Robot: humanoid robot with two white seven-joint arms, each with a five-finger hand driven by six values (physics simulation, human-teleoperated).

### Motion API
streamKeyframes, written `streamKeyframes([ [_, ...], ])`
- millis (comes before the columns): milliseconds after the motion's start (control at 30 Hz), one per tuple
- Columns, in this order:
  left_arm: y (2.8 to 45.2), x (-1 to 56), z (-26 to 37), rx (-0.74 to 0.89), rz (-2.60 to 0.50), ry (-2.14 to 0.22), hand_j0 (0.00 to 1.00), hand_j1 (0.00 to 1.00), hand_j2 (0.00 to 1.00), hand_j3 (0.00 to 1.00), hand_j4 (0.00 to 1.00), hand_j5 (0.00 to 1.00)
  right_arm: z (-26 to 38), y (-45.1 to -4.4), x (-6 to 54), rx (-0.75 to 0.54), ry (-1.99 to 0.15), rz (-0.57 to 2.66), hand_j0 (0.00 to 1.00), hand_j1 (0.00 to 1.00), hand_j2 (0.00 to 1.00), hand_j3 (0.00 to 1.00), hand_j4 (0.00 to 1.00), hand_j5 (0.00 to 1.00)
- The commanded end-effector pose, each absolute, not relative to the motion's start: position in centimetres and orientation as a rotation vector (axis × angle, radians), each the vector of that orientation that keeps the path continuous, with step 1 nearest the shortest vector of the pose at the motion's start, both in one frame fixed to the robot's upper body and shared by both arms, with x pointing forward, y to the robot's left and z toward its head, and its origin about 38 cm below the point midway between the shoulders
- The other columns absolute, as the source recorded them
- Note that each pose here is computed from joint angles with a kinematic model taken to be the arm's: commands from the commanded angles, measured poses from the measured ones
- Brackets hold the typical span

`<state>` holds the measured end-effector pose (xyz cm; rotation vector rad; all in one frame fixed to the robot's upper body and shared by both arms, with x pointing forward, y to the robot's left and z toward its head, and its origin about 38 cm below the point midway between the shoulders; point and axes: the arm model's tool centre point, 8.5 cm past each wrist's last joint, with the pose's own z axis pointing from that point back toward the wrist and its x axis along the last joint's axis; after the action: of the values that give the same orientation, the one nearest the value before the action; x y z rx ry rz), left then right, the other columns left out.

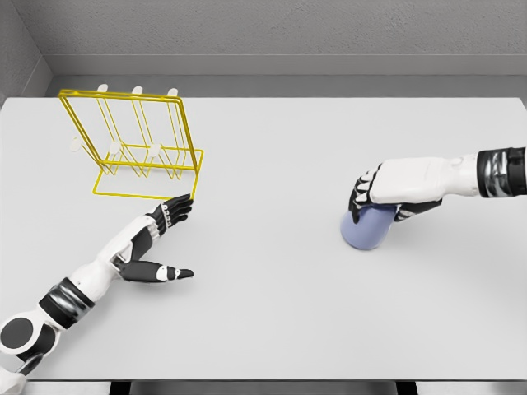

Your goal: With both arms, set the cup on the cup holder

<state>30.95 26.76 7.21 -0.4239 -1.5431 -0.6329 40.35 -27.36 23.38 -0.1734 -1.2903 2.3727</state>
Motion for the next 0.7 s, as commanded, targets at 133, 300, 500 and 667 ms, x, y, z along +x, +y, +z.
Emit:
streamKeyframes([
  [133, 26.8, 31.0, 7.2, -0.425, -0.630, -1.543, 1.00, 1.00, 1.00, 1.00, 1.00, 1.00, 25.9, -26.5, 39.4, -0.213, -1.363, 2.403, 0.58, 0.58, 0.58, 0.58, 0.58, 0.58],
  [300, 26.9, 31.1, 6.9, -0.414, -0.632, -1.515, 1.00, 1.00, 1.00, 1.00, 1.00, 1.00, 26.7, -24.3, 38.2, -0.190, -1.430, 2.459, 0.57, 0.57, 0.57, 0.57, 0.57, 0.57],
  [500, 26.9, 31.2, 7.0, -0.411, -0.634, -1.517, 1.00, 1.00, 1.00, 1.00, 1.00, 1.00, 27.0, -20.9, 38.1, -0.145, -1.530, 2.487, 0.57, 0.57, 0.57, 0.57, 0.57, 0.57],
  [667, 26.8, 31.2, 7.0, -0.412, -0.633, -1.517, 1.00, 1.00, 1.00, 1.00, 1.00, 1.00, 27.3, -18.2, 38.0, -0.107, -1.609, 2.501, 0.57, 0.57, 0.57, 0.57, 0.57, 0.57],
])
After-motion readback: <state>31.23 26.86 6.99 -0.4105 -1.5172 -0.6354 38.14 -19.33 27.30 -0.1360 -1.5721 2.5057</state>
